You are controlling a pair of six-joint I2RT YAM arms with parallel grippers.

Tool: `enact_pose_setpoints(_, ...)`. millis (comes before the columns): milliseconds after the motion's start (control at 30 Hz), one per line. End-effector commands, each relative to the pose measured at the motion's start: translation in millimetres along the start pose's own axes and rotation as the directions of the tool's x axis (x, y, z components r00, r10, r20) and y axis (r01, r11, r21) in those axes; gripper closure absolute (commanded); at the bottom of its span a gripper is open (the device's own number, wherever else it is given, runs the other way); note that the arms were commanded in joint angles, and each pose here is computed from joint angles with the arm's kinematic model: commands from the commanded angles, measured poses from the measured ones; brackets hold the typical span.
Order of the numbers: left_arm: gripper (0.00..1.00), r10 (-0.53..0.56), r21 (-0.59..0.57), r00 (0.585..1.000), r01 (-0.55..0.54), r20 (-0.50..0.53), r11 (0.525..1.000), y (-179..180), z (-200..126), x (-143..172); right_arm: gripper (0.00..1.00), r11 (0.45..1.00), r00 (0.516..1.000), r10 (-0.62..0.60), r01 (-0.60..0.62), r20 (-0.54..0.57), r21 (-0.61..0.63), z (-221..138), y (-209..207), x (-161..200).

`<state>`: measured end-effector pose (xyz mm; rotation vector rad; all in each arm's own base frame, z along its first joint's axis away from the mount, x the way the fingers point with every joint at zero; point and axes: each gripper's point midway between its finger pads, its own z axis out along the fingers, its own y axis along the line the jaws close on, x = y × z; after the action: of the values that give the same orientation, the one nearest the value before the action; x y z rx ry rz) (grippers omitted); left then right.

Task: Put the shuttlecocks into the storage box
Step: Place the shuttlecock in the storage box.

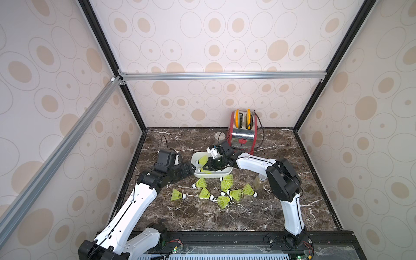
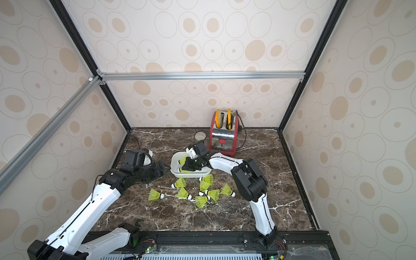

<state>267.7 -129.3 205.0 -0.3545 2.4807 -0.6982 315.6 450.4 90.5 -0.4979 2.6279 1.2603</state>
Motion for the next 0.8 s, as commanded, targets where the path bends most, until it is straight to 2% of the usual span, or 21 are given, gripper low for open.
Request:
enact_pose_setpoints(0,0.21,0.035,0.006,0.999,-0.036,0.022,0.999,-3,-9,-3,1.0,0.999,1.0,-0.002,0.003,0.022,-0.039,7,9,-10)
enact_pose_setpoints(767,0.21,0.038,0.024,0.999,-0.038,-0.008,0.999,-4,-6,4,1.0,0.999,0.999,0.03,-0.029,0.016,-0.033,34,-7,-10)
